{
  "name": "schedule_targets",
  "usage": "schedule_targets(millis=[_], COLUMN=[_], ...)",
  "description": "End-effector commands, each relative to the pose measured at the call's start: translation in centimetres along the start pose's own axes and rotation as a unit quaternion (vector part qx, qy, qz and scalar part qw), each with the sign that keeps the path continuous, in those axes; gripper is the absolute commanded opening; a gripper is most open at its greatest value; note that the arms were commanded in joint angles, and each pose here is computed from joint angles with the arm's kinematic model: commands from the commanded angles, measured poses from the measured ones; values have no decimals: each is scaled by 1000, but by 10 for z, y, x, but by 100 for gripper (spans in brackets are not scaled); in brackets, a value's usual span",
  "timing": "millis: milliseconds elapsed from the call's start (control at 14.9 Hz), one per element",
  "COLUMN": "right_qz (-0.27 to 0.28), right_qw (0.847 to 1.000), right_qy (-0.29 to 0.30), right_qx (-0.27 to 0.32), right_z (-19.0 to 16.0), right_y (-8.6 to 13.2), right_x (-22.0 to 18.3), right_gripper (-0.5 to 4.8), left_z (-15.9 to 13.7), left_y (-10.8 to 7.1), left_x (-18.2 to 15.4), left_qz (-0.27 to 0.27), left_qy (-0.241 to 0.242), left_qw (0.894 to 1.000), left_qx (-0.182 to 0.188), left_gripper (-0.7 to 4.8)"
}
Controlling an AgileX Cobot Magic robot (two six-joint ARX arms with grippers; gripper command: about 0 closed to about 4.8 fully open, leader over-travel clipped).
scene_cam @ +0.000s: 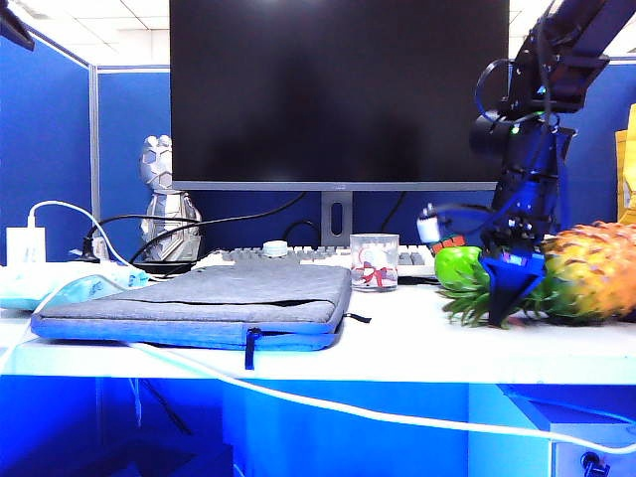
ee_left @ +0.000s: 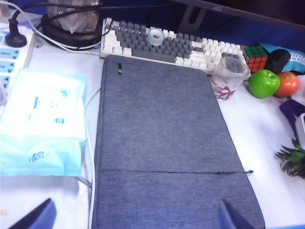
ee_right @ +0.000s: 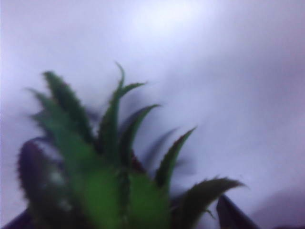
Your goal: Pick up the pineapple and place it above the gray bag.
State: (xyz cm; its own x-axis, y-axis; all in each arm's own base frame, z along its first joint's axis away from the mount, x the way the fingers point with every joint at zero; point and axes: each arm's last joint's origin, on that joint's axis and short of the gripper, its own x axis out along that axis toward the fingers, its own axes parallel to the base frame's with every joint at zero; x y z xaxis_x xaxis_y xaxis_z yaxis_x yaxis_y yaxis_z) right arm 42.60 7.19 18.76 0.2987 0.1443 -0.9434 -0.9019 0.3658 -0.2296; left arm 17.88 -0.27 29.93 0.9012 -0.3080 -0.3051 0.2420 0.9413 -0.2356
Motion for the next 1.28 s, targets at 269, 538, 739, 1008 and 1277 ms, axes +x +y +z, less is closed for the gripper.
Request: schedule_targets(millis=[269,538,739,1008,1277], right_qz=[-88,-128,-95,-31,29], right_qw=[996,984,946,873,789], right_qy=[11,-83,-276,-472,-613], right_qx=[29,90,142,118,40], right_z=[6,29,63,130,202], right_y=[-15,-41,-59,-40,-6], right_x=[-3,-47,-121,-173,-169], right_gripper=[-1,-1,-1,-1,-1], left_z=[3,3,3,3,7], left_y=[0,0,0,0,0], left_x=[0,0,0,0,0], left_qz=[-1,7,7,8,16], left_qy=[-5,-6,-6,-7,-29], left_qw=[1000,1000,1000,1000,999], left_qx=[-1,-2,-1,-1,6], left_gripper=[479,479,479,479,479])
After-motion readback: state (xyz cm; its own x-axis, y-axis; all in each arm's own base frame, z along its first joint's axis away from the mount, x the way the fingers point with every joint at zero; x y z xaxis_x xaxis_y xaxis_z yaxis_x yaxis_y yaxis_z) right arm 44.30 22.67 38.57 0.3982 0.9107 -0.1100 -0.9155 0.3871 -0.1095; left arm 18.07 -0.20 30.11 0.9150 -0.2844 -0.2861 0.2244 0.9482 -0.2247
